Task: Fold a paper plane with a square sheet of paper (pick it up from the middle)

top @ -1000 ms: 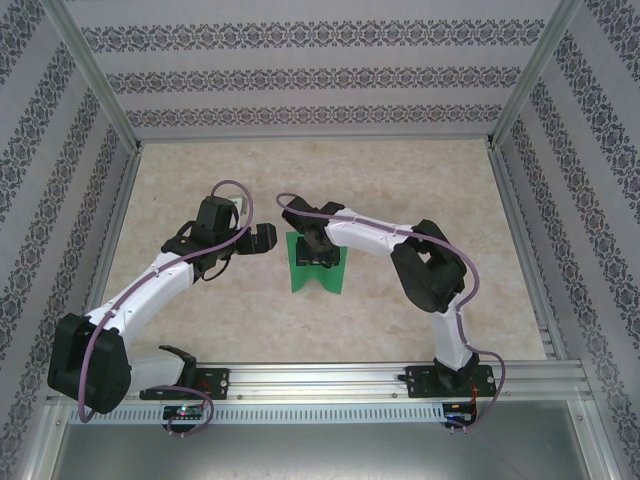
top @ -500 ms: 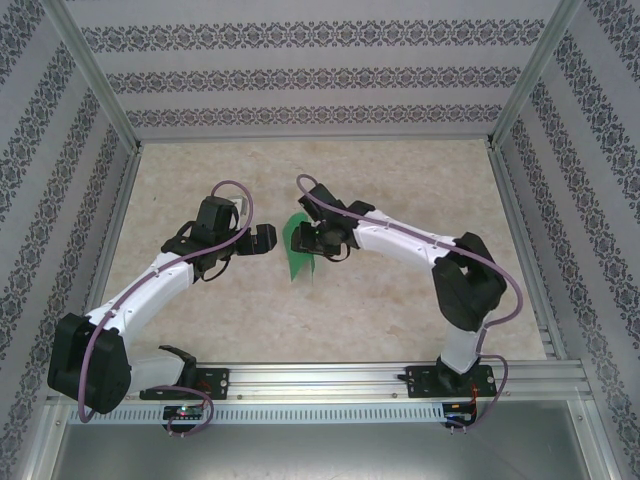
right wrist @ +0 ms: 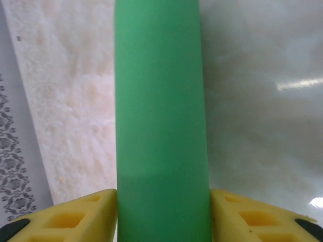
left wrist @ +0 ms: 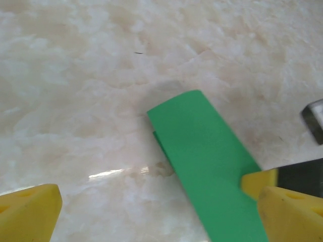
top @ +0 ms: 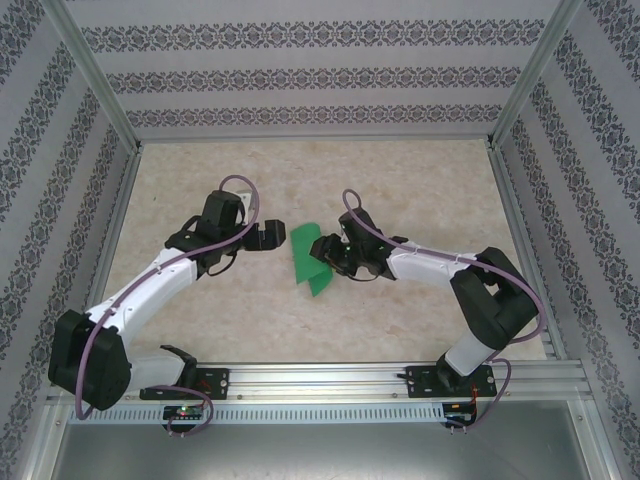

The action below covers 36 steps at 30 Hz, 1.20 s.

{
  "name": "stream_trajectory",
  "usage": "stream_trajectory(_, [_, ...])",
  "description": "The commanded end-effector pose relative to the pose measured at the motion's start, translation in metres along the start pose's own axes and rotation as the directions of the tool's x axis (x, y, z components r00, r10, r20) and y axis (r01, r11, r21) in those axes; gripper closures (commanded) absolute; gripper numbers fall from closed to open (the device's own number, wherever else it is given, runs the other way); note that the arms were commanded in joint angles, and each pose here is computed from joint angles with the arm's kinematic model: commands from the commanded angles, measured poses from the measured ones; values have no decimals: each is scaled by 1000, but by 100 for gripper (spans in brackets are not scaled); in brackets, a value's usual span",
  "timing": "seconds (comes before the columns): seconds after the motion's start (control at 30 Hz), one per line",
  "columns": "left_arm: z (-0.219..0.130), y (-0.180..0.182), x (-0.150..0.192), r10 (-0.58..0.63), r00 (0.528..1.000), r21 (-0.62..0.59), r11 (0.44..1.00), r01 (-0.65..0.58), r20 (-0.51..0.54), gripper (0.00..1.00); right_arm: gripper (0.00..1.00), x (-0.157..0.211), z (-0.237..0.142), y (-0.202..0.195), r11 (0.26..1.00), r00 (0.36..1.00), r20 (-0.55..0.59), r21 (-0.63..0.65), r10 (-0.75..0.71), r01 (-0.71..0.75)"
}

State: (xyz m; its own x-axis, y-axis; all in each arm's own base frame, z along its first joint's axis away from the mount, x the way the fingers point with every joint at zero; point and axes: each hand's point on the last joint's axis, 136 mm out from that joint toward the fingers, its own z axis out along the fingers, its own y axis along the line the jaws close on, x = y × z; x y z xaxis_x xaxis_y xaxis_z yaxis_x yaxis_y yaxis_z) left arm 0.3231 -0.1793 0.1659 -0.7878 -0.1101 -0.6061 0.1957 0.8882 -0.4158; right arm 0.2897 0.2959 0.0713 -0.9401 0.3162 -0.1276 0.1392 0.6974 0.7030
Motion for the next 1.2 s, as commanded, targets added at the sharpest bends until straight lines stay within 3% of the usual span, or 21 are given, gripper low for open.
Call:
stream_trajectory(0.0, [4, -22, -5, 20, 1000, 45, 999, -20, -6, 0, 46, -3, -1, -5, 1000, 999, 36, -13, 11, -10])
stream_trajectory(0.17, [14, -36, -1, 39, 999, 55, 998, -37, -24, 0, 36, 8, -6, -19, 995, 998, -13, 81, -56, 57])
stream_trajectory(0.47, [26, -50, 11, 62, 995, 60, 997, -58, -74, 1, 35, 3, -14, -48, 958, 987, -76, 241, -143, 158])
stream_trajectory(0.63, [33, -55, 18, 66, 993, 60, 996, -61, -96, 2, 38, 5, -11, -58, 953, 976, -143, 232, -167, 197])
stream_trajectory(0.8, [38, -56, 24, 59, 992, 56, 997, -53, -115, 2, 38, 15, 2, -48, 969, 957, -220, 116, -190, 219])
stream_trajectory(1.17, [38, -54, 21, 65, 991, 30, 998, -62, -114, 1, 47, 15, 11, -52, 977, 964, -223, 121, -144, 173])
